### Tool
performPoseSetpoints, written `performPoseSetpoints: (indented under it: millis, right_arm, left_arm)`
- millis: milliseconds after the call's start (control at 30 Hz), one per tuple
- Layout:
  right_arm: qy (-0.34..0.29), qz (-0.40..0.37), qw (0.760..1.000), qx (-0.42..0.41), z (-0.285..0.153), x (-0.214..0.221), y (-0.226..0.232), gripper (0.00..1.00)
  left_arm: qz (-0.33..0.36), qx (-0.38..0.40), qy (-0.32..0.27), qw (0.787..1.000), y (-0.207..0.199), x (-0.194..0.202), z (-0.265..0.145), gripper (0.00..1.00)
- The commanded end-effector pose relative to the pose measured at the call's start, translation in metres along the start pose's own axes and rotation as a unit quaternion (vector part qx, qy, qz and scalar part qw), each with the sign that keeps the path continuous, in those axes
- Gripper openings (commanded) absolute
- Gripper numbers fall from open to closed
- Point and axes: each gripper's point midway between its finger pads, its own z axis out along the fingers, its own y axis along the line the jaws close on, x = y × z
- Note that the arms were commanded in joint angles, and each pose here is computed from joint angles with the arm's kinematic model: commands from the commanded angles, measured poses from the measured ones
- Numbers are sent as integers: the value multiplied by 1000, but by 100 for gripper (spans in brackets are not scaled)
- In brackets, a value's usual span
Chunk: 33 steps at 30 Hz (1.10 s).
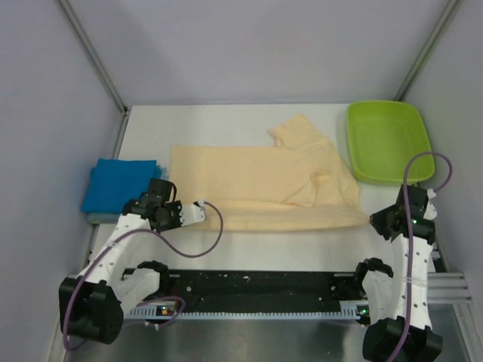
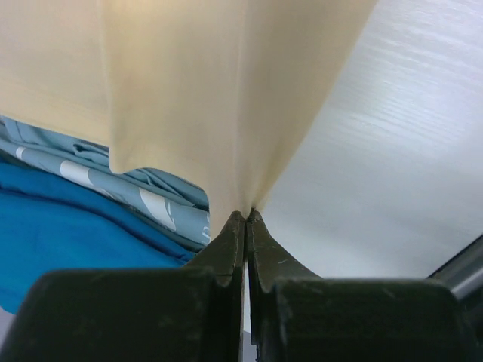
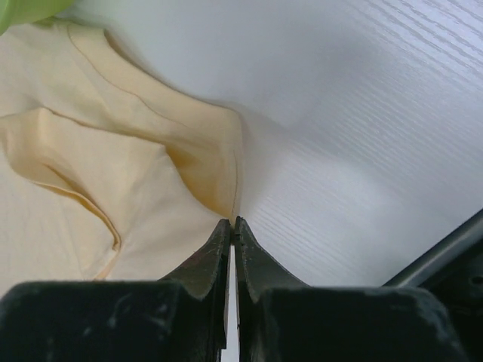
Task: Fold and stack the t-shirts
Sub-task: Fold the flattened tshirt in 1/3 of the way
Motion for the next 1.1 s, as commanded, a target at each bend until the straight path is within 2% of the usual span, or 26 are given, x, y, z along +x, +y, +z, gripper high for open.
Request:
performPoseSetpoints:
  millis: [0,133,233,267,300,333,367,400,433,467,500,533,600,667,700,733,767,800,833,867,933,967,1000,1033,1067]
  right_arm:
    - [-2,31,998,61,-23,-12,-11,0]
    - [-17,20,996,87,-43,-18,-22,0]
    - [-6,16,994,103,-44,-13,-30,0]
    - [-3,15,993,113,-43,-11,-34,0]
    - [-5,13,992,127,-43,-10,-39,0]
    - [-13,15,989,145,-45,-13,-46,7]
    - [-29,18,986,164,-49,-19,-52,42]
    - [-50,21,983,175,-55,-27,-55,68]
    - [-79,26,979,185,-62,-40,-56,80]
    - [-117,42,976,181,-71,-57,-51,84]
    - [-147,50,976,154,-78,-73,-37,84]
    - [-164,43,979,109,-83,-86,-17,83]
    - [-182,33,983,21,-89,-105,25,72]
    - [-167,0,985,-48,-87,-107,57,59]
    - [-145,-36,984,-93,-83,-98,76,48]
    - [-120,-74,980,-138,-77,-86,96,37]
    - [-92,-118,973,-176,-73,-69,113,27]
    - [-62,-166,965,-191,-64,-47,123,20]
    - [-36,-211,958,-192,-56,-30,126,6]
    - [0,-253,947,-197,-47,-9,130,0]
    - [80,-295,924,-231,-32,30,135,0]
    - [124,-307,912,-243,-25,53,133,0]
    - [147,-301,909,-248,-17,64,131,0]
    - [148,-297,912,-242,-7,68,127,0]
    - [142,-288,916,-240,2,69,126,0]
  left_arm:
    - [51,43,-6,998,-12,-6,-19,0]
    - [77,79,26,994,-23,3,-32,0]
    - [96,112,51,988,-36,10,-30,0]
    - [105,116,79,985,-36,20,-30,0]
    - [109,118,92,983,-37,25,-29,5]
    - [112,119,107,981,-37,31,-29,16]
    - [116,123,123,978,-38,37,-29,35]
    - [120,122,139,976,-36,42,-30,47]
    - [123,120,153,973,-33,46,-32,62]
    - [124,113,160,973,-26,47,-35,68]
    - [122,102,160,974,-16,43,-39,69]
    - [115,87,153,978,-3,35,-43,70]
    - [88,47,112,989,34,5,-55,71]
    - [33,-10,24,999,81,-52,-75,73]
    - [8,-29,-19,999,99,-87,-83,72]
    - [-26,-41,-86,995,115,-131,-97,65]
    - [-38,-29,-144,988,120,-175,-109,52]
    - [-50,-2,-198,979,116,-215,-117,36]
    - [-40,44,-251,966,102,-256,-124,29]
    - [-6,97,-305,947,79,-296,-131,26]
    - [71,158,-335,926,29,-341,-124,24]
    - [112,171,-342,917,7,-358,-119,19]
    - [150,187,-343,908,-19,-373,-108,12]
    - [174,192,-351,900,-37,-387,-103,0]
    - [185,208,-348,895,-52,-399,-92,0]
